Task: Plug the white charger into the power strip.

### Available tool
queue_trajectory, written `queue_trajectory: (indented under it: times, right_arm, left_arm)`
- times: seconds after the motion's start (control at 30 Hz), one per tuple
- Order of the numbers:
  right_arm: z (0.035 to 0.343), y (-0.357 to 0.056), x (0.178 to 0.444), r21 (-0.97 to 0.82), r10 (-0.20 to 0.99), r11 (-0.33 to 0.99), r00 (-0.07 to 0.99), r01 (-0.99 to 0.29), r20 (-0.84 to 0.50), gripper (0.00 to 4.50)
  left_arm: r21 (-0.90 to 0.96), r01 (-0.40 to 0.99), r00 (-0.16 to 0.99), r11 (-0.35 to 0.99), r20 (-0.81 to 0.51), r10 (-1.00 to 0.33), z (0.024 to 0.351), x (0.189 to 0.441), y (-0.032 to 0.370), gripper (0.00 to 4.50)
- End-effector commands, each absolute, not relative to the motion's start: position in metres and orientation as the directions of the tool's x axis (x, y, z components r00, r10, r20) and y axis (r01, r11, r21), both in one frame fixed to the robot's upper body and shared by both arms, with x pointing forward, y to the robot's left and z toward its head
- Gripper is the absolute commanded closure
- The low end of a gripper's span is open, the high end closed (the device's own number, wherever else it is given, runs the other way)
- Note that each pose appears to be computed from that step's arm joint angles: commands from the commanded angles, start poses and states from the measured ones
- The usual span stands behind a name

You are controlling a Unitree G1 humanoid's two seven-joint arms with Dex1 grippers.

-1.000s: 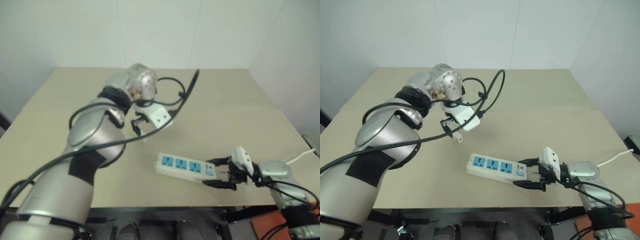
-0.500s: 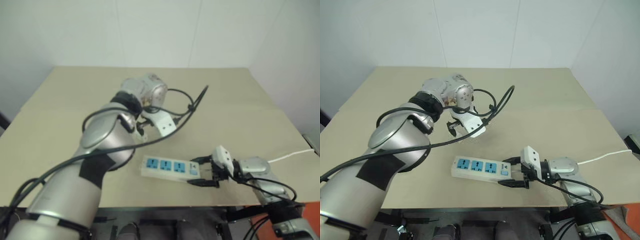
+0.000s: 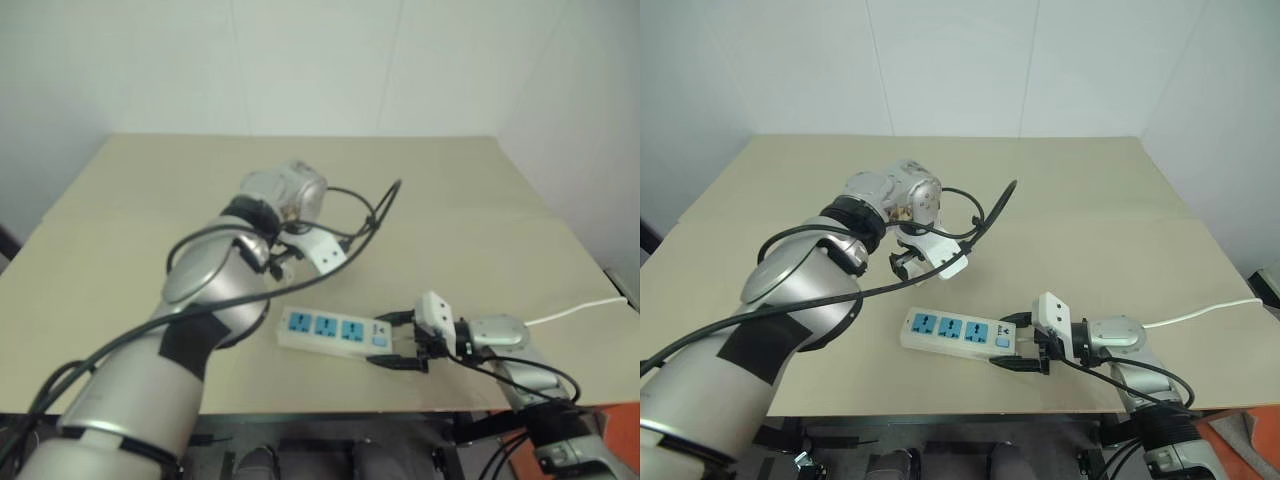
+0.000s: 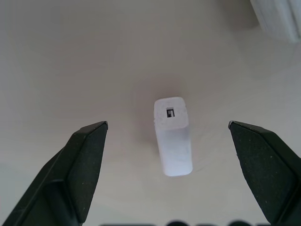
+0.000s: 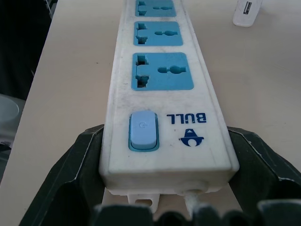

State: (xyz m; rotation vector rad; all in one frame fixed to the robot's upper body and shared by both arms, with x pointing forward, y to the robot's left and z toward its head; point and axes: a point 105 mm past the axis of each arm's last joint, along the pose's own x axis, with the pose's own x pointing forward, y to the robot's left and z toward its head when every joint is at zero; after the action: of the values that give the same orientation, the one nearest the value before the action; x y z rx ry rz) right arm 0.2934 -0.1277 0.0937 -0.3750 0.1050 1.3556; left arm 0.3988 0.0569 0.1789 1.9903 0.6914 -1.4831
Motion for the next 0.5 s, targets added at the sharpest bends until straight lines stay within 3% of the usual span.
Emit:
queue_trajectory:
  times: [0.03,0.5]
  right_arm:
    - [0.107,-0.122,0.294,-0.262,0.944,0.15,0.217,-0.953,-0.249,1.09]
    - [0.104,-0.122,0.292,-0.263,0.938,0.151,0.222,-0.953,-0.265,1.09]
  left_arm:
    - [0.135,0.69,0.281,-0.711,-0.956,0.091,0.18,0.402,0.06,0.0]
    - [0.133,0.71,0.282,-0.691,-0.953,0.107,0.163,0.404,0.063,0.0]
